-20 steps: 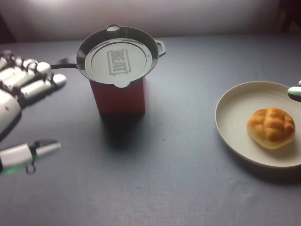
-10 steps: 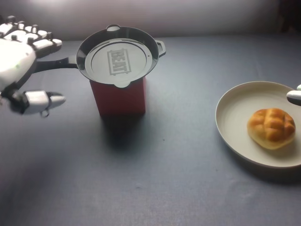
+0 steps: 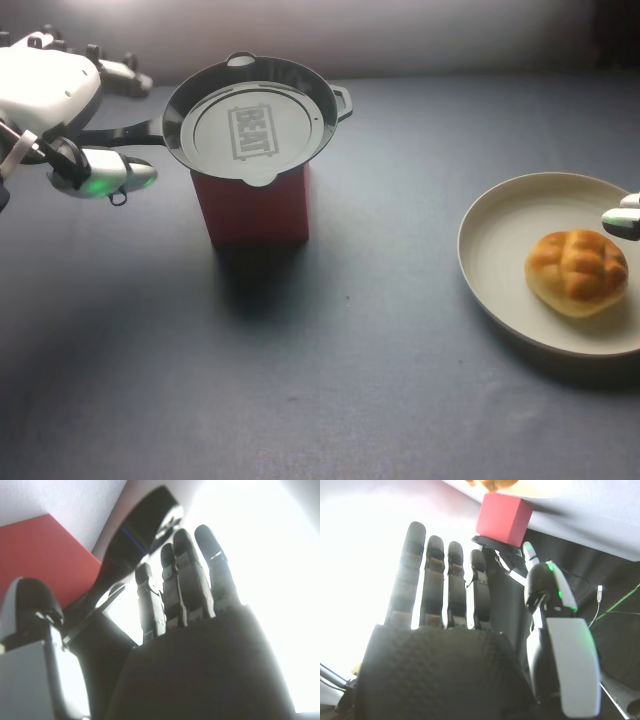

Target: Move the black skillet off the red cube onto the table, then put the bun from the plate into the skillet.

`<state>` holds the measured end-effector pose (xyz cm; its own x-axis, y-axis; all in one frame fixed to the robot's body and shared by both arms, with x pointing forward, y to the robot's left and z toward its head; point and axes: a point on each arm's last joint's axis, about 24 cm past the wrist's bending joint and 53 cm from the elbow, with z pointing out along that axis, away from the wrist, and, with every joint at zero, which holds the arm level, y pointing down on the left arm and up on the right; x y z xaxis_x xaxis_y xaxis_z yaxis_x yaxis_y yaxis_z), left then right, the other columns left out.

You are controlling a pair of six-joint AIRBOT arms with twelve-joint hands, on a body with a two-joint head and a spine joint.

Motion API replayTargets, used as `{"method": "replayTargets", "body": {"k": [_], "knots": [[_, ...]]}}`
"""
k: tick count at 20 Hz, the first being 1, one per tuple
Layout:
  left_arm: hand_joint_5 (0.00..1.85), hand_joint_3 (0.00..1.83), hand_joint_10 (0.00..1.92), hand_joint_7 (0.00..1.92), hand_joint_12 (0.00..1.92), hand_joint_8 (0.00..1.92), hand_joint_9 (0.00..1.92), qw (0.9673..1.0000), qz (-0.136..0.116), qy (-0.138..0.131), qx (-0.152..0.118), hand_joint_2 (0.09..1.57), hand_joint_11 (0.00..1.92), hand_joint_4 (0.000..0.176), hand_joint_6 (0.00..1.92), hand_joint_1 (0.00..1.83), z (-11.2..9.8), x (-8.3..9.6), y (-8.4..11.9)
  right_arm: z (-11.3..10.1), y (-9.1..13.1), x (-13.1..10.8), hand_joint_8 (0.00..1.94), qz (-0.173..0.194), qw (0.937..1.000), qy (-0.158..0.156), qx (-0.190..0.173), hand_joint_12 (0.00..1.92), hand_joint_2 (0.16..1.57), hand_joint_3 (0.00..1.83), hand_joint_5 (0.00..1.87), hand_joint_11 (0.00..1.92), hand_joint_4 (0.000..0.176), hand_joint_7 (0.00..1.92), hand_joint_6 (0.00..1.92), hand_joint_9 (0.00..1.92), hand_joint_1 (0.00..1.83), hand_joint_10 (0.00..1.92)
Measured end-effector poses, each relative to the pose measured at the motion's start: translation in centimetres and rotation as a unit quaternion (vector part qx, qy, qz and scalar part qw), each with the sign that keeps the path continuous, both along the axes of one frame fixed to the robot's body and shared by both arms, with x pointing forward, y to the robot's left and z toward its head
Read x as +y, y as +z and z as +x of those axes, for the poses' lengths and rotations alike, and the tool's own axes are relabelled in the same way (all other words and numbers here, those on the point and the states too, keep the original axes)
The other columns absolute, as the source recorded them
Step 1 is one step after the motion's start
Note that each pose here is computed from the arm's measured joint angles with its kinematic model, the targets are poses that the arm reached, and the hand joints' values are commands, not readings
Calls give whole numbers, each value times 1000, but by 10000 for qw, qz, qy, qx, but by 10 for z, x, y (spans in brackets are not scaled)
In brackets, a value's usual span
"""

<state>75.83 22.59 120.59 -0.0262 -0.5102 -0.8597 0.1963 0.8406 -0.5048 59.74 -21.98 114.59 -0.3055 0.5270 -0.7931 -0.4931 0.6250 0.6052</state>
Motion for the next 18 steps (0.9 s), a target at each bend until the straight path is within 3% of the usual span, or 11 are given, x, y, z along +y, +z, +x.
{"method": "replayTargets", "body": {"k": [1,2,4,5,6,8,9,11,12,16,18], "knots": [[956,5,734,1132,1562,408,980,10000,3,-15,34,1116,650,93,974,1022,0,-1,-2,0,0,0,9,-1,10000,-8,0,255,1301,5,398,344,0,393,6,384,504,7],[986,1,1102,1136,1627,742,1026,10000,5,-20,32,1113,868,34,985,1060,0,-1,-2,1,0,-1,6,0,10000,-22,3,248,1301,4,394,330,0,389,4,379,503,4],[1001,2,1347,1042,1670,1133,972,10000,-27,-7,56,1140,835,0,926,954,3,-2,-3,1,0,-1,10,1,10000,-18,0,258,1298,2,395,355,6,409,3,407,459,12],[1016,1,1431,1042,1714,1264,970,9999,-107,34,85,1148,818,0,999,929,6,-1,-4,0,0,0,12,-2,10000,-8,4,250,1302,4,399,336,0,416,4,406,459,11],[1038,2,1428,1161,1741,1173,1117,9999,-114,53,80,1178,972,0,955,894,7,-1,-4,0,0,0,8,-9,10000,0,5,246,1310,5,398,330,0,418,2,406,434,7],[1050,1,1377,1196,1663,1124,1173,9997,-179,100,91,1191,1055,0,933,875,11,-1,-6,1,-1,-1,7,-16,10000,-18,25,243,1309,4,399,324,0,418,2,405,427,6],[1033,2,1398,1229,1651,1234,1243,9994,-283,139,139,1209,1144,0,1152,872,14,0,-9,1,-2,0,4,-20,10000,-9,22,240,1313,5,395,318,0,414,0,402,396,3],[1011,0,1864,1201,1908,1829,1305,9983,-529,140,208,1175,1303,0,1506,808,15,1,-15,0,-3,0,4,-20,10000,-6,43,241,1314,3,404,315,0,422,2,405,382,3],[984,0,1910,1202,1918,1903,1328,9972,-685,150,261,1157,1379,0,1813,818,14,2,-19,0,-4,1,5,-5,10000,-1,44,244,1312,2,406,324,0,427,3,412,374,5],[1261,3,1921,1390,1921,1921,1562,9940,-1039,231,231,1269,1603,0,1921,1384,11,12,-24,0,-5,2,1,-19,10000,14,59,225,1325,3,401,320,0,431,0,407,340,0],[1306,0,1921,1459,1921,1921,1605,9914,-1266,261,183,1242,1638,0,1921,1471,8,15,-26,0,-6,2,1,-9,10000,12,71,229,1331,3,403,332,0,431,2,411,374,3]]}}
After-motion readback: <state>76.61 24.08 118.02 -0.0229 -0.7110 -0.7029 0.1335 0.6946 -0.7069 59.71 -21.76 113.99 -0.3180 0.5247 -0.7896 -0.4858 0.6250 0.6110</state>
